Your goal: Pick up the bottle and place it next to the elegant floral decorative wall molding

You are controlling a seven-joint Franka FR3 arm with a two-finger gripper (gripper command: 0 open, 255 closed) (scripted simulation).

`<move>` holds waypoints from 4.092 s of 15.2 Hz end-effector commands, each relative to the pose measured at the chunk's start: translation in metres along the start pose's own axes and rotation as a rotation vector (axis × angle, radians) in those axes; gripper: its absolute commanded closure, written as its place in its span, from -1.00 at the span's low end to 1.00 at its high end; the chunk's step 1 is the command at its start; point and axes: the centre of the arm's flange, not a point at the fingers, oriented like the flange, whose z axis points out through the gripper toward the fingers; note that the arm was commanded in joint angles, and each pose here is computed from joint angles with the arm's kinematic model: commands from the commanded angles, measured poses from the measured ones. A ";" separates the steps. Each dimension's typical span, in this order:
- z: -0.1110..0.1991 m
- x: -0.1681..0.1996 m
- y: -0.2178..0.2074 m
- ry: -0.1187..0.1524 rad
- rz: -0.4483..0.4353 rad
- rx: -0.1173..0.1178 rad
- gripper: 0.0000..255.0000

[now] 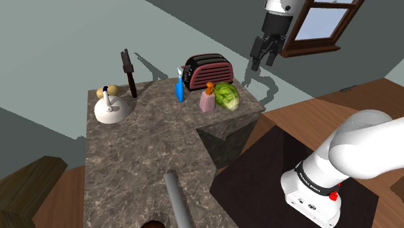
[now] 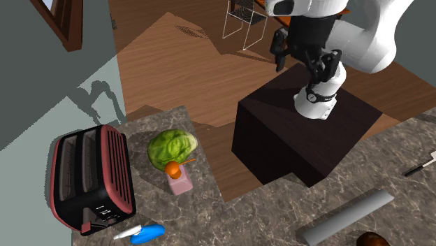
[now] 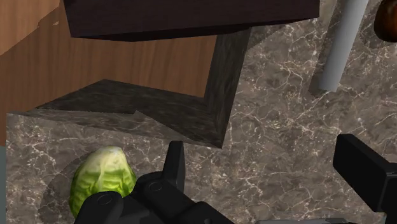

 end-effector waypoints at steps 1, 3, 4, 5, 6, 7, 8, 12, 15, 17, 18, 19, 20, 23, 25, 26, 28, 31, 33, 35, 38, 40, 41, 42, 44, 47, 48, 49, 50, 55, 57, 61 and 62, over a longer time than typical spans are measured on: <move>0.015 0.022 0.007 0.004 0.007 0.003 -1.00; 0.030 0.043 0.015 0.007 0.015 0.007 -1.00; 0.037 0.053 0.019 0.008 0.018 0.009 -1.00; 0.044 0.063 0.024 0.009 0.022 0.011 -1.00; 0.051 0.073 0.028 0.010 0.025 0.013 -1.00; 0.058 0.083 0.032 0.011 0.029 0.015 -1.00; 0.065 0.094 0.036 0.012 0.032 0.017 -1.00; 0.094 0.134 0.053 0.017 0.047 0.024 -1.00; 0.115 0.165 0.067 0.021 0.057 0.030 -1.00; 0.129 0.185 0.075 0.023 0.064 0.033 -1.00; 0.136 0.195 0.080 0.024 0.068 0.035 -1.00; 0.143 0.205 0.084 0.025 0.071 0.037 -1.00; 0.150 0.216 0.089 0.026 0.075 0.039 -1.00; 0.172 0.246 0.103 0.030 0.086 0.044 -1.00; 0.186 0.266 0.112 0.032 0.093 0.048 -1.00; 0.193 0.276 0.116 0.033 0.096 0.050 -1.00; 0.207 0.296 0.126 0.036 0.103 0.054 -1.00; 0.228 0.326 0.140 0.039 0.114 0.059 -1.00; 0.242 0.346 0.150 0.042 0.121 0.063 -1.00; 0.256 0.366 0.159 0.044 0.128 0.067 -1.00; 0.270 0.380 0.165 0.045 0.133 0.069 -1.00; 0.281 0.380 0.165 0.045 0.133 0.069 -1.00; 0.286 0.380 0.164 0.045 0.133 0.069 -1.00; 0.292 0.381 0.164 0.045 0.133 0.069 -1.00; 0.305 0.382 0.163 0.045 0.133 0.069 -1.00; 0.305 0.382 0.163 0.045 0.133 0.069 -1.00; 0.305 0.382 0.163 0.045 0.133 0.069 -1.00; 0.305 0.382 0.163 0.045 0.133 0.069 -1.00; 0.305 0.382 0.163 0.045 0.133 0.069 -1.00; 0.305 0.382 0.163 0.045 0.133 0.069 1.00; 0.305 0.381 0.163 0.045 0.133 0.069 1.00; 0.305 0.381 0.163 0.045 0.133 0.069 1.00; 0.305 0.382 0.163 0.045 0.133 0.069 1.00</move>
